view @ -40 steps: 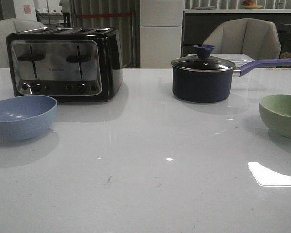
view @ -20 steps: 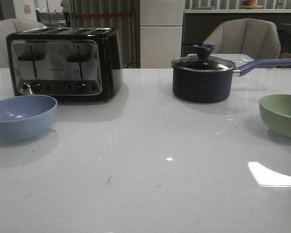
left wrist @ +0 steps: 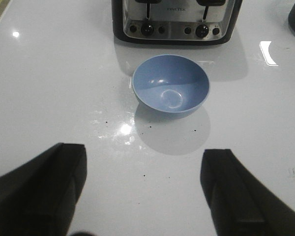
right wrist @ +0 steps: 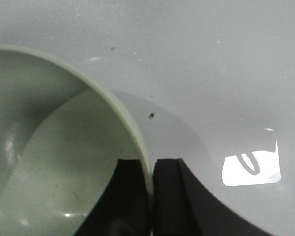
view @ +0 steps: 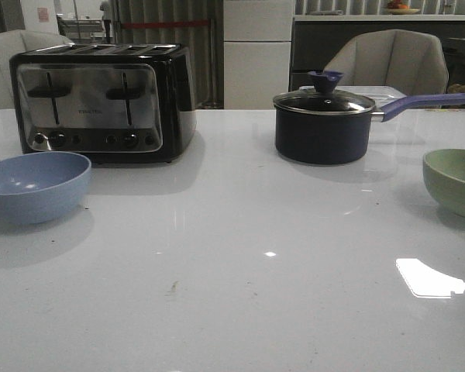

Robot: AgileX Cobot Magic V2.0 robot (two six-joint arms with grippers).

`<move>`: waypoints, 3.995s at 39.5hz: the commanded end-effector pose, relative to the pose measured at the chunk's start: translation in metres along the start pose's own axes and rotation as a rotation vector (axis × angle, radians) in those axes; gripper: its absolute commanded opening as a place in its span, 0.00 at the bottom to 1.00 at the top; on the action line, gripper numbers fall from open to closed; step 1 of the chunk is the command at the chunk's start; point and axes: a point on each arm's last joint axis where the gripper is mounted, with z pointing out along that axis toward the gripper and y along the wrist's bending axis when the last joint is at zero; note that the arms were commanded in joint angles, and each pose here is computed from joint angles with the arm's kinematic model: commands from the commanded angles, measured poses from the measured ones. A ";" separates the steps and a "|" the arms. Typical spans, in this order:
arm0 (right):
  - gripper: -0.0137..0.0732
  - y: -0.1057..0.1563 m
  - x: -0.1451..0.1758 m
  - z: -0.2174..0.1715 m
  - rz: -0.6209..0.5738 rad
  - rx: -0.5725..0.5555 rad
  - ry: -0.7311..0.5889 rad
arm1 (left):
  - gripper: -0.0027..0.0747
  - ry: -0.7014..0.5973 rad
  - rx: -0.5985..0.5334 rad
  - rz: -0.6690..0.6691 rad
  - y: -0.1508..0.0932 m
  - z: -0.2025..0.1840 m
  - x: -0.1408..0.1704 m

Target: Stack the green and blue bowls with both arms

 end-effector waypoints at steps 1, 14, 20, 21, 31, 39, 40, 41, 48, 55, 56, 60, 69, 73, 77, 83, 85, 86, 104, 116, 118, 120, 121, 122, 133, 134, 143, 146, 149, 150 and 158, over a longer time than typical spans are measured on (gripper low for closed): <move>0.22 0.012 -0.007 -0.032 -0.043 -0.034 -0.072 | 0.74 -0.095 0.002 -0.006 0.000 -0.003 -0.014; 0.21 0.093 0.013 -0.081 -0.268 -0.116 -0.132 | 0.74 -0.095 0.011 -0.015 -0.001 -0.003 -0.014; 0.21 0.156 0.038 -0.088 -0.440 -0.180 -0.126 | 0.74 -0.095 0.011 -0.015 -0.001 -0.003 -0.014; 0.21 0.165 0.043 -0.087 -0.465 -0.187 -0.121 | 0.74 -0.095 0.011 -0.015 -0.001 -0.003 -0.014; 0.20 0.244 0.098 -0.059 -0.704 -0.253 -0.064 | 0.74 -0.093 0.011 -0.015 -0.001 -0.003 -0.014; 0.20 0.272 0.125 -0.031 -0.791 -0.243 0.000 | 0.74 -0.092 0.011 -0.015 -0.001 -0.003 -0.014; 0.20 0.274 0.127 -0.026 -0.795 -0.239 0.011 | 0.74 -0.092 0.011 -0.015 -0.001 -0.003 -0.014; 0.20 0.274 0.128 -0.021 -0.794 -0.236 0.018 | 0.74 -0.092 0.011 -0.015 -0.001 -0.003 -0.014; 0.22 0.274 0.128 -0.005 -0.794 -0.217 0.041 | 0.74 -0.090 0.011 -0.015 -0.001 -0.003 -0.014; 0.45 0.274 0.128 -0.004 -0.795 -0.216 0.042 | 0.74 -0.087 0.011 -0.015 -0.001 -0.003 -0.013; 0.49 0.274 0.127 -0.004 -0.795 -0.216 0.041 | 0.74 -0.087 0.011 -0.015 -0.001 -0.003 -0.013; 0.67 0.274 0.126 -0.009 -0.801 -0.216 0.024 | 0.74 -0.087 0.011 -0.015 -0.001 -0.003 -0.013; 0.69 0.273 0.125 -0.070 -0.811 -0.270 -0.107 | 0.74 -0.087 0.011 -0.015 -0.001 -0.003 -0.013; 0.68 0.267 0.131 -0.110 -0.816 -0.303 -0.189 | 0.74 -0.087 0.011 -0.015 -0.001 -0.003 -0.013; 0.68 0.253 0.142 -0.143 -0.824 -0.319 -0.267 | 0.74 -0.087 0.011 -0.015 -0.001 -0.003 -0.013; 0.68 0.222 0.168 -0.182 -0.850 -0.314 -0.365 | 0.74 -0.087 0.011 -0.015 -0.001 -0.003 -0.013; 0.68 0.212 0.178 -0.191 -0.854 -0.315 -0.386 | 0.74 -0.087 0.011 -0.015 -0.001 -0.003 -0.013; 0.68 0.206 0.183 -0.193 -0.854 -0.316 -0.389 | 0.74 -0.087 0.011 -0.015 -0.001 -0.003 -0.013; 0.67 0.116 0.275 -0.226 -0.846 -0.384 -0.559 | 0.74 -0.097 0.010 -0.015 -0.001 -0.003 -0.014; 0.67 0.089 0.302 -0.229 -0.846 -0.410 -0.631 | 0.74 -0.097 0.010 -0.014 -0.001 -0.003 -0.014; 0.67 0.088 0.303 -0.229 -0.846 -0.411 -0.632 | 0.74 -0.097 0.010 -0.013 -0.001 -0.003 -0.014; 0.67 0.088 0.304 -0.229 -0.847 -0.410 -0.627 | 0.74 -0.097 0.010 -0.013 -0.001 -0.003 -0.014; 0.67 0.088 0.304 -0.229 -0.847 -0.410 -0.627 | 0.74 -0.097 0.010 -0.013 -0.001 -0.003 -0.014; 0.67 0.088 0.304 -0.229 -0.847 -0.410 -0.627 | 0.74 -0.097 0.010 -0.013 -0.001 -0.003 -0.014; 0.67 0.087 0.304 -0.229 -0.848 -0.408 -0.622 | 0.74 0.007 -0.005 0.022 0.001 0.014 -0.024; 0.67 0.087 0.304 -0.229 -0.848 -0.408 -0.622 | 0.74 0.023 -0.004 0.022 0.001 0.016 -0.026; 0.67 0.087 0.304 -0.229 -0.848 -0.408 -0.622 | 0.74 0.157 -0.004 0.018 0.002 0.056 -0.054; 0.67 0.087 0.304 -0.229 -0.848 -0.408 -0.622 | 0.74 0.209 -0.004 0.015 0.003 0.076 -0.062; 0.67 0.087 0.304 -0.229 -0.848 -0.408 -0.622 | 0.74 0.262 -0.005 0.012 0.004 0.097 -0.068; 0.67 0.087 0.304 -0.229 -0.848 -0.408 -0.622 | 0.74 0.282 -0.005 0.011 0.004 0.105 -0.070; 0.67 0.087 0.304 -0.229 -0.849 -0.408 -0.621 | 0.74 0.407 -0.004 0.004 0.007 0.161 -0.079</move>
